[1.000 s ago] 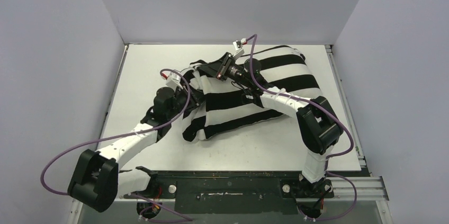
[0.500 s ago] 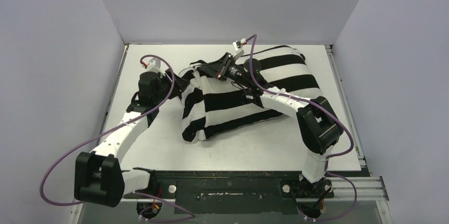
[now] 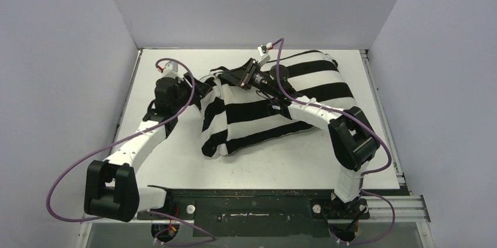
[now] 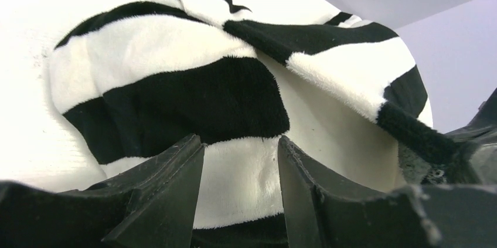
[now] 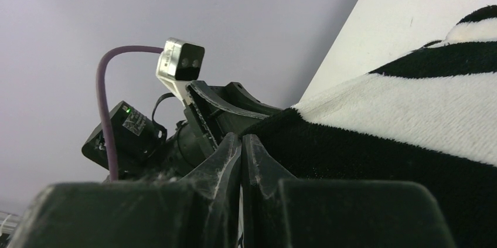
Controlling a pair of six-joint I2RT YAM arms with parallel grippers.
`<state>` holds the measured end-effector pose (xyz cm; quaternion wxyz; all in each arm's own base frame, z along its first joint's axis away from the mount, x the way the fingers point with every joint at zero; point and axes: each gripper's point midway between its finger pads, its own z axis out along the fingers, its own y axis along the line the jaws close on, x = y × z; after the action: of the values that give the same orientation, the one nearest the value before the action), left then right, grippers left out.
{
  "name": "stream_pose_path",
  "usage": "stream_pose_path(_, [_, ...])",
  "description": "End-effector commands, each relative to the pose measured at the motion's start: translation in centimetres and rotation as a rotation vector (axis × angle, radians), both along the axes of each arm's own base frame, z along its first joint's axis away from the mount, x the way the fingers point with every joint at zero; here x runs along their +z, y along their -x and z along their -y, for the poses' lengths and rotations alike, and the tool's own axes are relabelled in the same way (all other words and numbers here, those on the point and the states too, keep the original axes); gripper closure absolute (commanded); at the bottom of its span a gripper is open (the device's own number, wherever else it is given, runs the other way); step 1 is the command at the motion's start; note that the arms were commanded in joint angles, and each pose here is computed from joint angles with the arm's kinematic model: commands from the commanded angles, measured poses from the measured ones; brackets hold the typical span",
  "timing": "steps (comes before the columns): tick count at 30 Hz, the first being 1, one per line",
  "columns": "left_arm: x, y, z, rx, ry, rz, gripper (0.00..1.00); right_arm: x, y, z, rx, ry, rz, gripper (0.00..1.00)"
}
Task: Put the pillow into the pillowcase
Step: Stuff the pillow into the pillowcase.
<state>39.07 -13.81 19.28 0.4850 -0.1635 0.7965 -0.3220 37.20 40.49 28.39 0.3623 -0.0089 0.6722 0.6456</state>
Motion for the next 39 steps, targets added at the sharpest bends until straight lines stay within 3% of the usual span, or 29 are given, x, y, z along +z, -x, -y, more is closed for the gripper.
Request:
stream_pose_path(1, [3.8, -0.8, -0.8, 0.055, -0.028, 0.094, 0.53, 6.3, 1.5, 0.5, 0.010, -0.099, 0.145, 1.00])
stream_pose_path(9, [4.4, -1.1, 1.5, -0.001, 0.051, 0.164, 0.52, 6.2, 1.6, 0.0, 0.021, -0.097, 0.143, 1.00])
stream_pose_path(17, [1.2, -2.8, 3.3, -0.009, 0.022, 0.082, 0.52, 6.4, 1.6, 0.0, 0.021, -0.099, 0.146, 1.00])
stream_pose_path(19, [0.8, -3.0, 3.8, -0.017, 0.016, 0.070, 0.61, 6.5, 1.6, -0.1, 0.025, -0.100, 0.148, 1.00])
stream_pose_path(22, [3.0, -3.1, 5.0, -0.033, 0.082, 0.126, 1.00, 6.9, 1.7, -0.3, 0.032, -0.105, 0.156, 1.00])
stream_pose_path(27, [12.5, -0.8, 10.1, -0.166, 0.265, 0.341, 1.00, 9.5, 1.5, -1.4, 0.053, -0.142, 0.193, 1.00])
stream_pose_path(30, [14.3, 0.3, 11.4, -0.200, 0.404, 0.379, 1.00, 12.2, 1.7, -2.5, 0.086, -0.177, 0.235, 1.00])
stream_pose_path(35, [9.2, 0.1, 13.3, -0.277, 0.530, 0.316, 1.00, 14.2, 2.9, -4.2, 0.122, -0.204, 0.256, 1.00])
stream_pose_path(39, [4.2, -2.1, 12.8, -0.198, 0.425, 0.298, 1.00, 14.6, 4.0, -5.1, 0.149, -0.227, 0.268, 1.00])
